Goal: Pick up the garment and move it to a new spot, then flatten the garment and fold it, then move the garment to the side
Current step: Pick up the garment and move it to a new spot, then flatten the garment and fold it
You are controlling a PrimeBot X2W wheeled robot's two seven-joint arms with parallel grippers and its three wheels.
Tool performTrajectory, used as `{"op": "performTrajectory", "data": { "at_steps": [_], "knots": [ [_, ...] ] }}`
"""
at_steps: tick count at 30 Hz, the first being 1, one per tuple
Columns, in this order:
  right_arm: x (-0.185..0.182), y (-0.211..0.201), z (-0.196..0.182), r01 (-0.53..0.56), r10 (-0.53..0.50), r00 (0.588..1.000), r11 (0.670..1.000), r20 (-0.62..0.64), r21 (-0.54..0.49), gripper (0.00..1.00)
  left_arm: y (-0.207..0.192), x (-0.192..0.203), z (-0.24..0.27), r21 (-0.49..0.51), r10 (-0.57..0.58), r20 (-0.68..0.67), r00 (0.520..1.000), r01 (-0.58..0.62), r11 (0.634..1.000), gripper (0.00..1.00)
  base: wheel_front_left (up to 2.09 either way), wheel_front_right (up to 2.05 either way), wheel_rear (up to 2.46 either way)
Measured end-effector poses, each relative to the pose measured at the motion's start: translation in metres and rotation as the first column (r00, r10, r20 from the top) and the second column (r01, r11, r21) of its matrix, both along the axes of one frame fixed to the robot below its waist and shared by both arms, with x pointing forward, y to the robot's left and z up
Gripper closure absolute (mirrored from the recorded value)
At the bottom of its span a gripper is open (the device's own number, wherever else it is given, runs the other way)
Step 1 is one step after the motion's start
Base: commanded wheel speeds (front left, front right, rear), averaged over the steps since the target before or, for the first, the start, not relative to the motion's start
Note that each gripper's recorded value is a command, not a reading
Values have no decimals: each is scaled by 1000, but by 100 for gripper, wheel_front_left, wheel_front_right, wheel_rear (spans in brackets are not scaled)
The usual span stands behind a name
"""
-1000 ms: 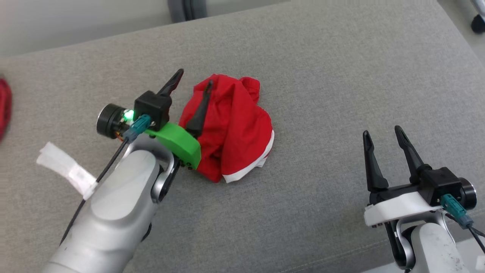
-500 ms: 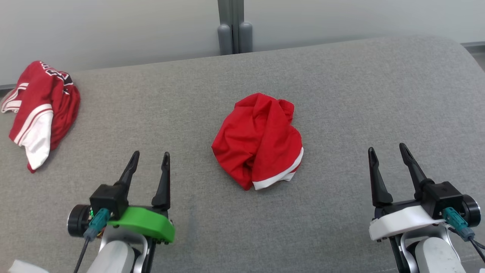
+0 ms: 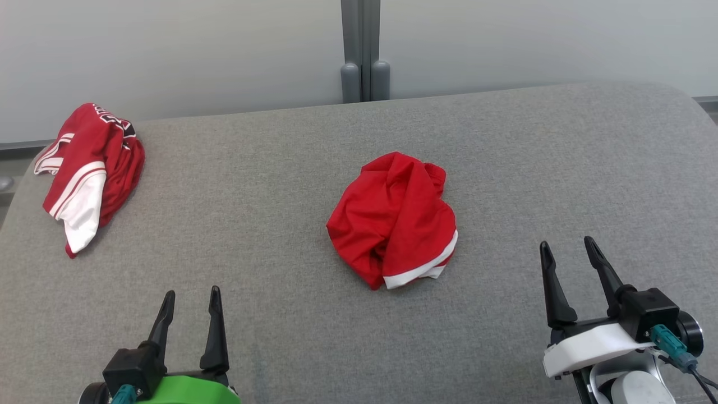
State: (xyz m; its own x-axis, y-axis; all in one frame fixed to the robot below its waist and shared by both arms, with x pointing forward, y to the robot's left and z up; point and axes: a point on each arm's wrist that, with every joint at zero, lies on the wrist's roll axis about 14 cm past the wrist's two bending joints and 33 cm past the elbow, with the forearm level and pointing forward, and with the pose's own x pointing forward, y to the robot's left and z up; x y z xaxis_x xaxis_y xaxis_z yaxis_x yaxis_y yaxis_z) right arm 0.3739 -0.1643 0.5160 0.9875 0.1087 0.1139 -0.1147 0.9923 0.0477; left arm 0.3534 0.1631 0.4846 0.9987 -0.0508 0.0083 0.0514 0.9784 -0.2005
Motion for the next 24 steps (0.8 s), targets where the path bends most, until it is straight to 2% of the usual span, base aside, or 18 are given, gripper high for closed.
{"op": "performTrajectory", "data": {
  "at_steps": [17,24],
  "knots": [
    [1,3,-7,-8,8,1000,1000,-21,8,0,3,0,-9,5,0,-17,1000,0,1000,0,0,0,0],
    [21,15,-14,-44,43,998,999,-41,-24,0,0,4,-14,9,-11,-30,999,11,1000,0,0,0,0]
  ]
}}
